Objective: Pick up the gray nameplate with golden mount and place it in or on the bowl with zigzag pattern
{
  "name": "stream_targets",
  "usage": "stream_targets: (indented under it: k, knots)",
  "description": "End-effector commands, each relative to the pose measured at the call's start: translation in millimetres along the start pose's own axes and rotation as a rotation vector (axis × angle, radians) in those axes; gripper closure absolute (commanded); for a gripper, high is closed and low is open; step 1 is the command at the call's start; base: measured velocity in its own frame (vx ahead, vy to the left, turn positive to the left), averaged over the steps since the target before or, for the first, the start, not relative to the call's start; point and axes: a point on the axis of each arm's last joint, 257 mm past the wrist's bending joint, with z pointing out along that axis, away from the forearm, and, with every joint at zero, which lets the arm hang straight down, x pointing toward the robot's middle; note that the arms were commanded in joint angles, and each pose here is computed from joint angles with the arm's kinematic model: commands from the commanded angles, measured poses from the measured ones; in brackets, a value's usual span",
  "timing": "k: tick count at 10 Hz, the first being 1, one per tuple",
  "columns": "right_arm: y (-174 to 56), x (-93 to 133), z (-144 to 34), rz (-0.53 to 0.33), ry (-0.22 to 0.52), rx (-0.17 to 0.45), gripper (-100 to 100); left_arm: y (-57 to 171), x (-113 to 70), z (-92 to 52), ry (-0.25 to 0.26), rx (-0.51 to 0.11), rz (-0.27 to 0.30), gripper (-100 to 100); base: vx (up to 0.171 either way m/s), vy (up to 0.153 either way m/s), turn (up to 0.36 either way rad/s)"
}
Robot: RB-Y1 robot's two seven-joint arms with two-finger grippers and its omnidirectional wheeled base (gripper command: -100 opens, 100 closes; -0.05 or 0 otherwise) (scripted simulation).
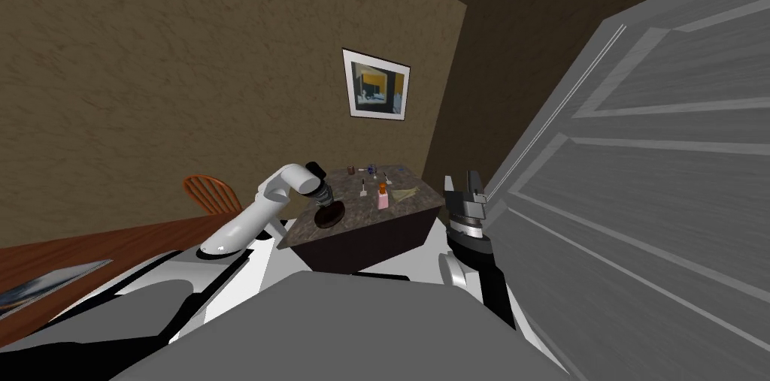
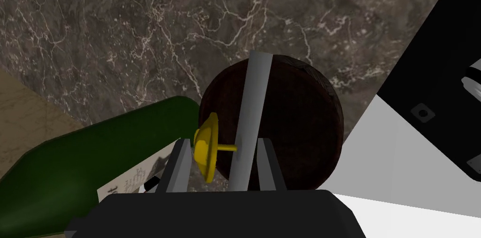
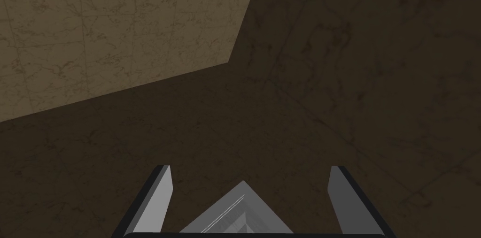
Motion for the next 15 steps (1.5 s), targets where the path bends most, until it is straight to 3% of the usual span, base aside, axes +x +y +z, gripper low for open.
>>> stream_targets:
  k: [1,3,4,5,9,10,11,15]
  knots:
    - [0.0,0.0,0.0,0.000,0.000,0.000,0,6.2,-22.4,1.0,-0.052,-0.045,-0.048,100,0.040,-0.066,-0.102]
    - [0.0,0.0,0.0,0.000,0.000,0.000,0,10.5,-35.6,0.0,-0.087,-0.071,-0.068,100,0.018,-0.048,-0.045]
    - [0.0,0.0,0.0,0.000,0.000,0.000,0,8.9,-30.8,-0.5,-0.073,-0.062,-0.061,100,0.002,-0.015,0.001]
    - [0.0,0.0,0.0,0.000,0.000,0.000,0,9.6,-32.1,-0.5,-0.078,-0.065,-0.064,-100,0.000,0.000,0.000]
    - [0.0,0.0,0.0,0.000,0.000,0.000,0,9.6,-32.0,-0.5,-0.078,-0.065,-0.064,-100,0.000,0.000,0.000]
    - [0.0,0.0,0.0,0.000,0.000,0.000,0,9.6,-32.0,-0.5,-0.078,-0.065,-0.064,0,0.000,0.000,0.000]
    - [0.0,0.0,0.0,0.000,0.000,0.000,0,11.5,-28.8,-10.4,-0.069,-0.063,-0.063,-100,0.027,0.005,0.029]
    - [0.0,0.0,0.0,0.000,0.000,0.000,0,20.7,-21.9,-38.8,-0.051,-0.059,-0.053,-100,0.034,-0.005,0.050]
